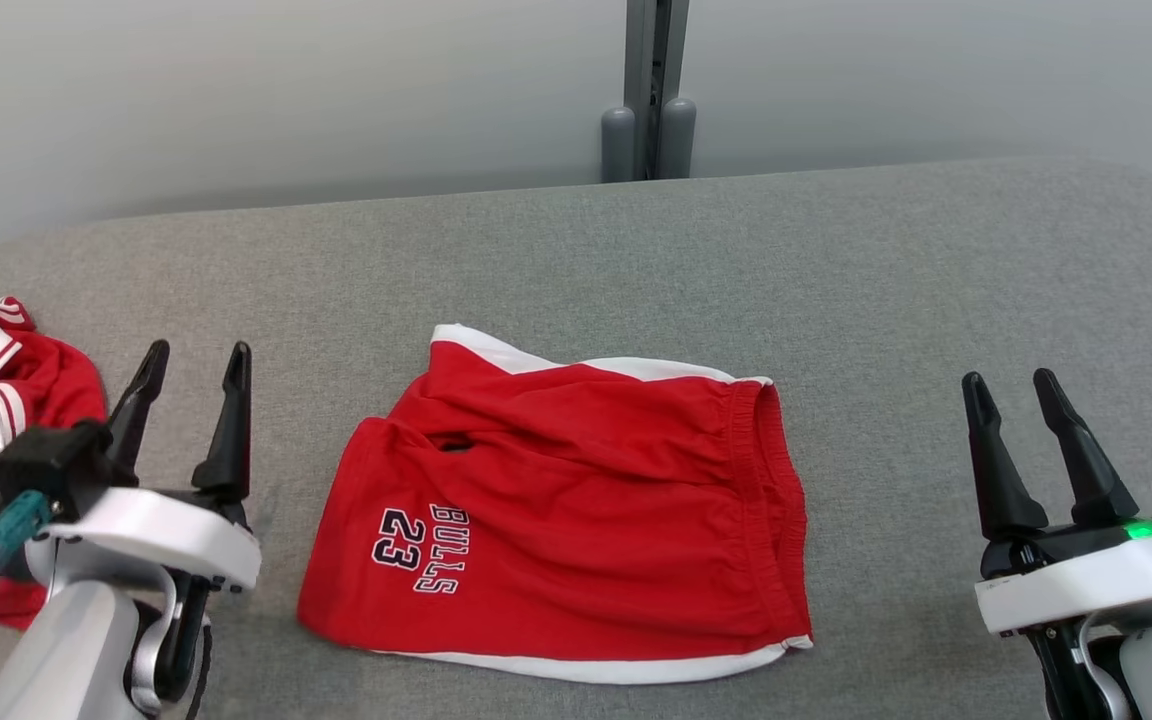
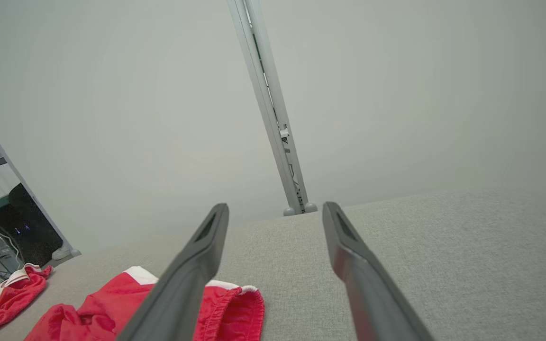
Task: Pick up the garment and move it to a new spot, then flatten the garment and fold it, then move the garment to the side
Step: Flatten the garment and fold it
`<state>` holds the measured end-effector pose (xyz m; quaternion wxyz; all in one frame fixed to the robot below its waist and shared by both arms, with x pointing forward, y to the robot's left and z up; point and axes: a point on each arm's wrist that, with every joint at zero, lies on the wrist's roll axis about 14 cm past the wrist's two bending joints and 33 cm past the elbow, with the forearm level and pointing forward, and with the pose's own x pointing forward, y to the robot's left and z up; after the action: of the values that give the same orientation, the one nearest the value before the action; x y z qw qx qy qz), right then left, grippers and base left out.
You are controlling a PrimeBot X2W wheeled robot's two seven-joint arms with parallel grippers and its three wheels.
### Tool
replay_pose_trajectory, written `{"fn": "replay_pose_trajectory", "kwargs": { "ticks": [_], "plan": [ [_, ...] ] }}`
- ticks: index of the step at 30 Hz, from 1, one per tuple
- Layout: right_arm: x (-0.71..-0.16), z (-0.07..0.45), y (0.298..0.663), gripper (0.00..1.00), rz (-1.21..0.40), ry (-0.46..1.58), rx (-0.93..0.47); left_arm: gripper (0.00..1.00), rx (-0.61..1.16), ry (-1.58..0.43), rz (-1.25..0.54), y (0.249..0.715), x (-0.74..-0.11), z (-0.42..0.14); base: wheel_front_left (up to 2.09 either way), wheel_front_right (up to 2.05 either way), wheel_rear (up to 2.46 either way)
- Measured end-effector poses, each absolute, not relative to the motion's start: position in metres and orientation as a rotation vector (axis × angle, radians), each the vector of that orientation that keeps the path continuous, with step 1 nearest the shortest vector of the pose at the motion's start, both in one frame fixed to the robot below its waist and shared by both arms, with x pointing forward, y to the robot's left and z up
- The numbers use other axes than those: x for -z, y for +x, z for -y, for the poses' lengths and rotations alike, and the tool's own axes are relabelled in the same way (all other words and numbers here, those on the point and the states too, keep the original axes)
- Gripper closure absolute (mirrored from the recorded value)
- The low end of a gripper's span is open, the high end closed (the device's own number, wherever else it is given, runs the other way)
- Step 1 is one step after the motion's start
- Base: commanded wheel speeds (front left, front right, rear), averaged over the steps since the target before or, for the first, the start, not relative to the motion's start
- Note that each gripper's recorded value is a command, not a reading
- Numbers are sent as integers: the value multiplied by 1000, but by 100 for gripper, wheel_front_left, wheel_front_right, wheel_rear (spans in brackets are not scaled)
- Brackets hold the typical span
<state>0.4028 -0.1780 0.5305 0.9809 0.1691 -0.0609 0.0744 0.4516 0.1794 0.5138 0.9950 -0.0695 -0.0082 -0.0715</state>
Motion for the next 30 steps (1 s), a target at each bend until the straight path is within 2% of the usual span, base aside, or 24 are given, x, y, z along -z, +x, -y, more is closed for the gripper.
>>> {"fn": "replay_pose_trajectory", "kwargs": {
  "ticks": [10, 19, 30],
  "plan": [
    [-542, 176, 397, 0, 172, 287, -153, 0, 34, -141, 152, 407, -544, -197, 0, 0, 0],
    [-531, 173, 387, 0, 150, 283, -114, 0, -31, -155, 113, 373, -521, -195, 0, 0, 0],
    [-530, 171, 381, 0, 146, 240, -129, 0, -29, -164, 108, 372, -515, -192, 0, 0, 0]
  ]
}}
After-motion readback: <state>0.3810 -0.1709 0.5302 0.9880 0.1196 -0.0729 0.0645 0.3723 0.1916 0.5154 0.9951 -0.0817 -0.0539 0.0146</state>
